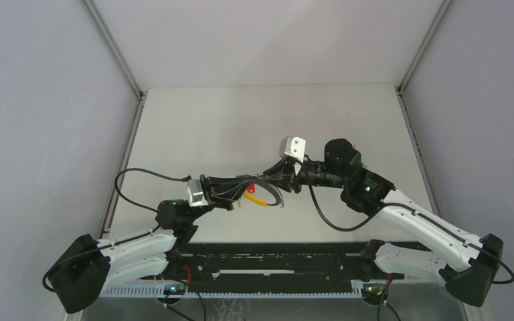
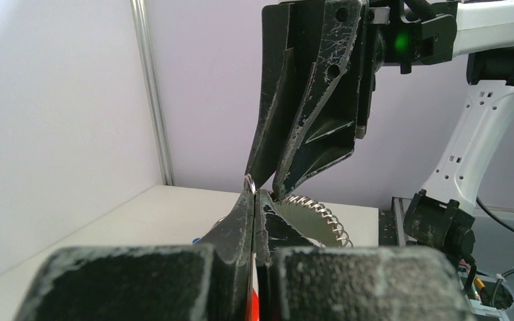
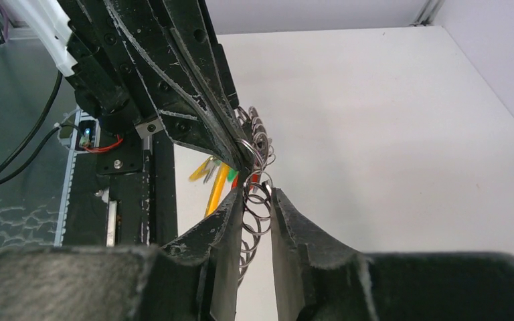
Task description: Put the keys on the keyring
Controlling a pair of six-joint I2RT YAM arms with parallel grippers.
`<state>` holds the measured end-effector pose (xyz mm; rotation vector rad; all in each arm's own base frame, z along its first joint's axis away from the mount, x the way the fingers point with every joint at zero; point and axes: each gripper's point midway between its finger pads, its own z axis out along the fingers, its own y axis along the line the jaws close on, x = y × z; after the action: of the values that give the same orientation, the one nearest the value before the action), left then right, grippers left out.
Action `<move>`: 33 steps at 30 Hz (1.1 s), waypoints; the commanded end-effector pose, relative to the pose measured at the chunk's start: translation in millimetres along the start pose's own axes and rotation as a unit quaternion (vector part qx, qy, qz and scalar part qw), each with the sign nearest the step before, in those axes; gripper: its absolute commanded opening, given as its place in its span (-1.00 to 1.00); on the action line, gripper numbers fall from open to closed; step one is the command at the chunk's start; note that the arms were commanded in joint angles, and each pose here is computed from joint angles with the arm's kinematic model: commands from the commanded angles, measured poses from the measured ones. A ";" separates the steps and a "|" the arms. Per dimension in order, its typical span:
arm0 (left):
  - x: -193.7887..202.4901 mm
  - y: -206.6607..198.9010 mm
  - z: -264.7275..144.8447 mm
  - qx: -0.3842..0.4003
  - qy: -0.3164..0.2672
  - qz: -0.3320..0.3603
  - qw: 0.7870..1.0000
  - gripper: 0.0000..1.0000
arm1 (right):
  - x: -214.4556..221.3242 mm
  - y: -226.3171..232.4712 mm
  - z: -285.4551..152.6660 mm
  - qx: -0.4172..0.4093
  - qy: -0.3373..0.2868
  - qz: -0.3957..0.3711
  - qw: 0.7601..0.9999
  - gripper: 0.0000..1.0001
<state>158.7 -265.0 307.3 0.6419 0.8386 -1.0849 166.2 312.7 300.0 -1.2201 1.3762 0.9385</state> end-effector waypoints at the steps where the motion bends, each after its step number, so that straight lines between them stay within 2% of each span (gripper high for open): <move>1: -31.1 -5.3 5.0 0.015 -0.053 0.025 0.998 -0.99 | -16.1 0.1 0.7 0.002 -0.028 -0.023 0.999 -0.58; 4: -28.7 -4.9 4.0 0.014 -0.050 0.029 0.998 -1.00 | -21.3 3.4 -3.0 -0.007 -0.038 -0.021 0.999 -0.56; 12: -21.9 -10.3 2.1 0.035 -0.039 0.040 0.998 -1.00 | -50.0 -3.4 -42.1 -0.005 -0.089 -0.010 0.996 -0.37; 16: -21.6 -14.5 5.8 0.052 -0.036 0.038 0.997 -1.00 | -47.4 -0.6 -38.9 -0.047 -0.090 0.008 0.995 -0.39; 27: -28.6 -20.8 11.7 0.073 -0.042 0.032 0.996 -0.99 | -26.4 7.7 -18.5 -0.145 -0.062 -0.013 0.987 -0.53; 33: -31.9 -23.5 13.4 0.081 -0.046 0.031 0.995 -1.00 | -21.8 11.2 -15.2 -0.166 -0.060 -0.017 0.984 -0.56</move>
<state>141.8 -275.2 296.9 0.7702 0.8080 -1.1315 158.4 302.6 297.8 -1.3516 1.2691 1.2277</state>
